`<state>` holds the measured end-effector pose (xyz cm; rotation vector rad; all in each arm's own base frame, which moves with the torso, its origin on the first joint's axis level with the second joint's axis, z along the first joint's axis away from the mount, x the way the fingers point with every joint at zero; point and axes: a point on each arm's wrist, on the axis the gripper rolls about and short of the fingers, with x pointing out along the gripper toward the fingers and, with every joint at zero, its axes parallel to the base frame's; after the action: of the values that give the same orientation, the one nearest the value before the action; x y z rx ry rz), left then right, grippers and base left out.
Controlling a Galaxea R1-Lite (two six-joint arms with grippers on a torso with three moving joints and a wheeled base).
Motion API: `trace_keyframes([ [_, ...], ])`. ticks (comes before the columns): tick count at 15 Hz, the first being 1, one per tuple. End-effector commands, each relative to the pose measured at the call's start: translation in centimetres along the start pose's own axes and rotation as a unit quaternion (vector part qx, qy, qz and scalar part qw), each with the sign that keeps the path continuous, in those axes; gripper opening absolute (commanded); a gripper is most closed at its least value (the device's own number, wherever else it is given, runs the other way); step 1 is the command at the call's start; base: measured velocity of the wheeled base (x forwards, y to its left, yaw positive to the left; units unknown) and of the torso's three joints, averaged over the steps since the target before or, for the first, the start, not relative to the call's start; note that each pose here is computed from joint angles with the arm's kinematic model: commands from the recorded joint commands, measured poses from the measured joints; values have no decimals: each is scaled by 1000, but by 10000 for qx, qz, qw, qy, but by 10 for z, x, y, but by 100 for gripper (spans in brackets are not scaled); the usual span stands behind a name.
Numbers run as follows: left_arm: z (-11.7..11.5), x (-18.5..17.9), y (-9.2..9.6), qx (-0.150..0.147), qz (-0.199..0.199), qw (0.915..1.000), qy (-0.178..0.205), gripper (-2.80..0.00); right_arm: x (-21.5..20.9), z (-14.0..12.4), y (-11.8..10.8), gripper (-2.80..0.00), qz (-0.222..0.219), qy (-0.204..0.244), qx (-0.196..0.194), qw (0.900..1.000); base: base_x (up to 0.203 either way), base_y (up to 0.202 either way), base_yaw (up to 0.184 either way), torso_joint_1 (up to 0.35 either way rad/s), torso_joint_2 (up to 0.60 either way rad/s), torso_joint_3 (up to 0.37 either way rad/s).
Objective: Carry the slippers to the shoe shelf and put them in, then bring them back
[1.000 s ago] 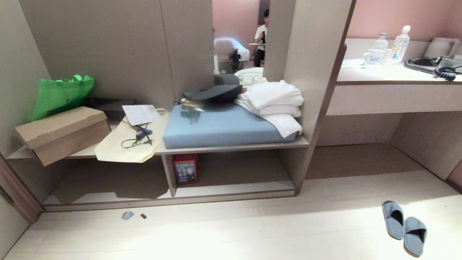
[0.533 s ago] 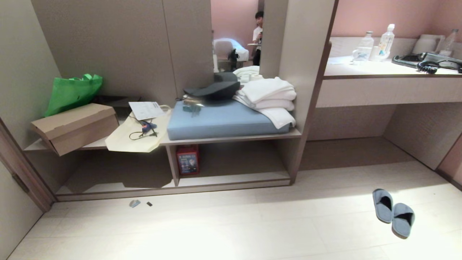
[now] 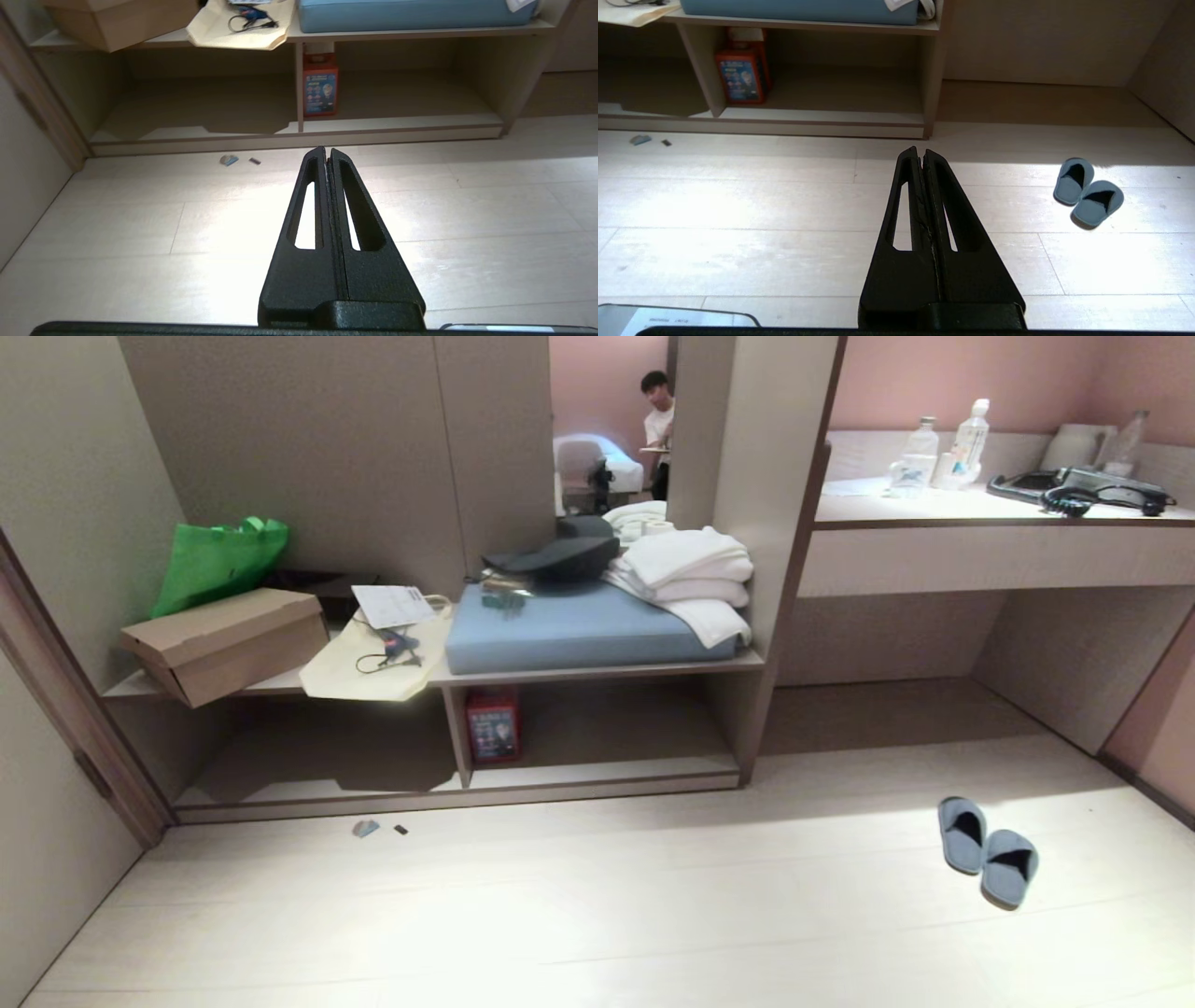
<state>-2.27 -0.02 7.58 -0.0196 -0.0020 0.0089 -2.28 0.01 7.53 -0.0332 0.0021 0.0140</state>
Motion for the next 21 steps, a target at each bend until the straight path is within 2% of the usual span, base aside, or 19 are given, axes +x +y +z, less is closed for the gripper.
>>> trace_keyframes([
  [1,0,0,0,-2,1,10000,2,-280,0,0,0,-280,-1,4,-3,10000,-198,0,-2,2,2,2],
  [21,0,0,0,-2,1,10000,2,-280,0,0,0,-280,-1,4,-3,10000,-196,0,1,3,2,3],
])
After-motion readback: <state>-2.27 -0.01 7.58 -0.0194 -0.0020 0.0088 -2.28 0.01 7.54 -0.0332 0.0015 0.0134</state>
